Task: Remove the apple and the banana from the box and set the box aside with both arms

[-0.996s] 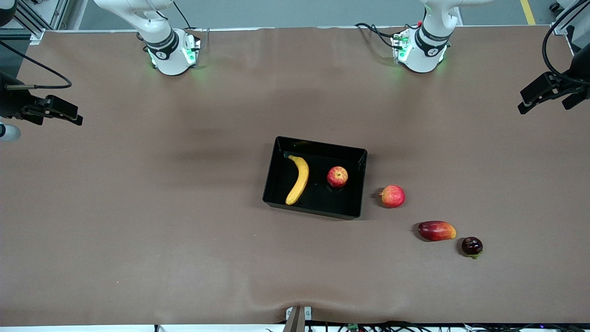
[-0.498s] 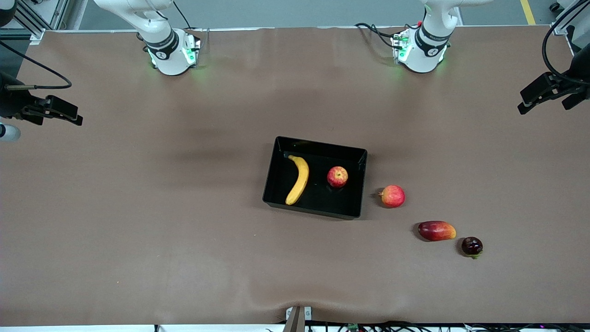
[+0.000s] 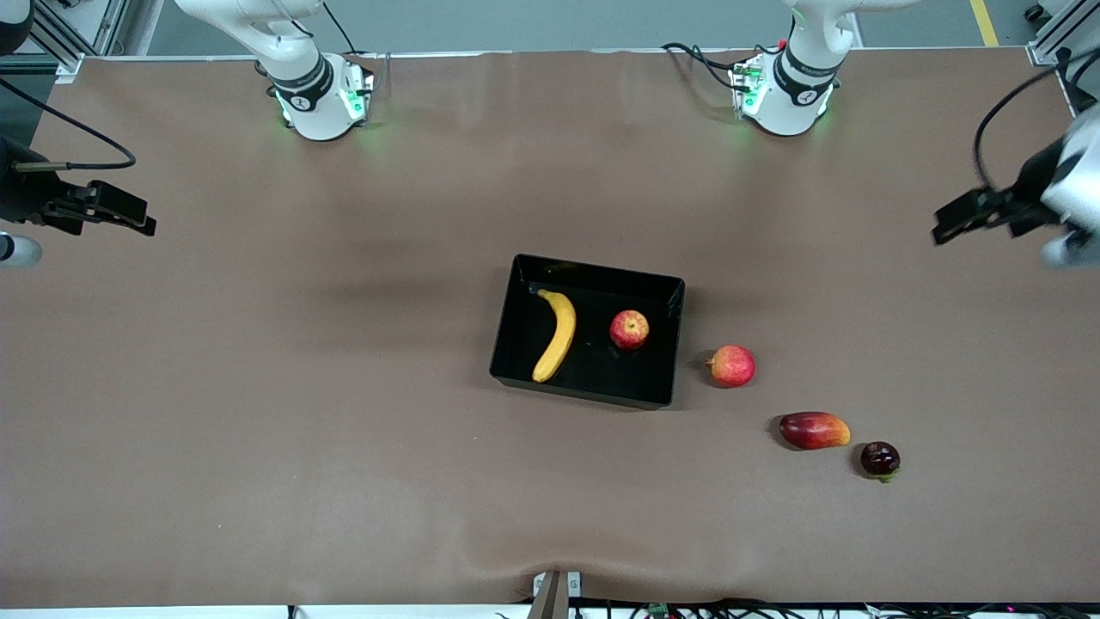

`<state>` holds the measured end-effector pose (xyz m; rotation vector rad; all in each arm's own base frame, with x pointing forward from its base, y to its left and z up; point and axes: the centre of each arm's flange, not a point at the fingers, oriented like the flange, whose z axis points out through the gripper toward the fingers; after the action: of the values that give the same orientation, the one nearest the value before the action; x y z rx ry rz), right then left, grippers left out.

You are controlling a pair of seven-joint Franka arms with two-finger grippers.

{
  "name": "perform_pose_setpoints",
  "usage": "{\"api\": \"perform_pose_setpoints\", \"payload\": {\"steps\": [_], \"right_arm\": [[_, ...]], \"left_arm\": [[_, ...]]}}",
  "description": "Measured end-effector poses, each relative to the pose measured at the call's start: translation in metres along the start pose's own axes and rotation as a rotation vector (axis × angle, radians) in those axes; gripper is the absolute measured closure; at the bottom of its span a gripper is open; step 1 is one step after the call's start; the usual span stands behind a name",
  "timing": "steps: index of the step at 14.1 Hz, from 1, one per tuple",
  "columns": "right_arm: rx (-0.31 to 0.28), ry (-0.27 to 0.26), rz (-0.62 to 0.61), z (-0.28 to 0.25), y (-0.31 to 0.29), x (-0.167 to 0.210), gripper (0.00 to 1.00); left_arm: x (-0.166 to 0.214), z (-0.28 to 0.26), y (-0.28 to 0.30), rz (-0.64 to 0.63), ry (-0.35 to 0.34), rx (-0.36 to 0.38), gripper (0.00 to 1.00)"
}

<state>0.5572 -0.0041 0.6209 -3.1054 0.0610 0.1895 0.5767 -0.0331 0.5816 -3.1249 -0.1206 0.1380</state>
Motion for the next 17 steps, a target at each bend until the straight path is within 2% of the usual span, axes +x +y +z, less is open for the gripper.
{"api": "perform_pose_setpoints", "payload": {"steps": [2,4,9,13,17], "right_arm": [[0.0,0.003,-0.002,0.0,-0.001,0.0,0.0],[0.0,0.008,-0.004,-0.001,-0.002,0.001,0.0],[0.0,0.004,-0.005,0.002,-0.003,0.002,0.0],[-0.001,0.001,-0.005,0.003,-0.003,0.004,0.0],[-0.001,0.001,-0.005,0.003,-0.003,0.004,0.0]], "left_arm": [[0.03,0.047,0.01,0.008,-0.022,-0.003,0.0],[0.054,0.095,0.032,-0.039,-0.03,-0.008,0.0],[0.08,0.187,0.113,-0.176,-0.028,-0.008,0.0],[0.09,0.22,0.122,-0.223,-0.024,-0.013,0.0],[0.086,0.22,0.148,-0.236,-0.01,-0.018,0.0]]}}
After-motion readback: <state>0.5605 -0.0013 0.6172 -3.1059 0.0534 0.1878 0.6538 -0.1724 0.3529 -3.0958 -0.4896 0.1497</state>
